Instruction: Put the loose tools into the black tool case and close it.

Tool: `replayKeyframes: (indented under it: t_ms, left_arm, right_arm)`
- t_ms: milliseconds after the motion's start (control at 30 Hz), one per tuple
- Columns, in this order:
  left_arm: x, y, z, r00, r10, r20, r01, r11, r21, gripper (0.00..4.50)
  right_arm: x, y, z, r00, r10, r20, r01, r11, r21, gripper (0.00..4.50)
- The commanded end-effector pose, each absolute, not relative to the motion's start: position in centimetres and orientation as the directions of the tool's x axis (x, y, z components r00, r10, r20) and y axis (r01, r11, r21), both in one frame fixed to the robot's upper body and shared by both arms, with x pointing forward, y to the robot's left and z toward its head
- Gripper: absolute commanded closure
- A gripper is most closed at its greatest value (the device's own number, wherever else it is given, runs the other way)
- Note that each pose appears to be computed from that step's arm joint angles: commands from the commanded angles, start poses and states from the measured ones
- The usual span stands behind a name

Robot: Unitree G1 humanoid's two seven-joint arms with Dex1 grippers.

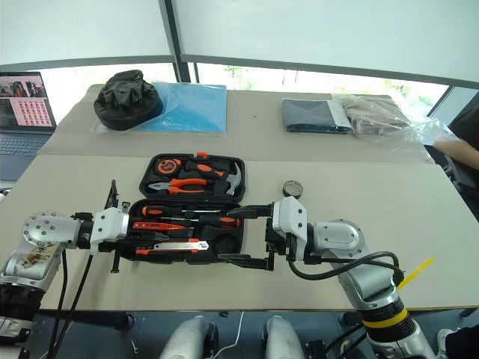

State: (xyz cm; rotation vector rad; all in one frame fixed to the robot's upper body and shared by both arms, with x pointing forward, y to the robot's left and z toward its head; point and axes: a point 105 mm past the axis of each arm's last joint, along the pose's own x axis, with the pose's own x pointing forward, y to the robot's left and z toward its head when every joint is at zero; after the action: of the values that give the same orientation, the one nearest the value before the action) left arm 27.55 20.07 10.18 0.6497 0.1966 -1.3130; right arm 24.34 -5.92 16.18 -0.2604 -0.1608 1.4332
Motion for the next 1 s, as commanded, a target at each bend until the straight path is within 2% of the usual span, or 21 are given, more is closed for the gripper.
replayKeyframes:
  t_ms: [33,233,400,467,567,700,800,900,1000]
  left_arm:
    - [26.7,20.1,6.3,0.221,-0.782,-0.582,0.970,0.115,0.213,4.48]
    - [26.9,19.8,5.9,0.236,-0.789,-0.567,0.966,0.127,0.226,4.48]
    - [27.7,19.6,8.2,0.307,-0.846,-0.437,0.936,0.185,0.299,4.48]
    - [28.2,20.1,10.8,0.376,-0.869,-0.320,0.909,0.280,0.309,4.48]
    - [28.5,21.3,14.0,0.476,-0.856,-0.203,0.861,0.406,0.306,3.77]
    - [27.5,24.6,15.7,0.553,-0.824,-0.125,0.831,0.536,0.146,2.33]
    - [26.6,24.8,16.5,0.526,-0.847,-0.080,0.847,0.513,0.139,1.13]
    - [26.4,23.1,18.9,0.469,-0.882,0.052,0.877,0.472,0.091,0.10]
    - [26.4,21.4,20.6,0.420,-0.892,0.164,0.899,0.434,0.062,0.10]
  right_arm:
    - [24.4,-5.7,17.1,0.119,0.993,-0.022,-0.946,0.106,-0.306,0.00]
    - [24.6,-5.8,17.2,0.121,0.992,-0.020,-0.942,0.109,-0.317,0.00]
    - [24.8,-6.4,17.5,0.149,0.989,0.004,-0.933,0.142,-0.332,0.00]
    - [25.4,-8.1,18.0,0.241,0.968,0.062,-0.918,0.249,-0.310,0.00]
    - [26.0,-11.6,17.7,0.397,0.913,0.092,-0.874,0.407,-0.265,0.00]
    - [25.6,-17.2,16.1,0.626,0.775,0.089,-0.740,0.626,-0.247,0.00]
    - [25.4,-19.9,15.2,0.729,0.677,0.105,-0.639,0.727,-0.250,0.00]
    - [24.9,-22.2,13.9,0.810,0.577,0.107,-0.544,0.806,-0.233,0.00]
    - [24.8,-23.5,13.0,0.853,0.509,0.115,-0.480,0.851,-0.212,0.00]
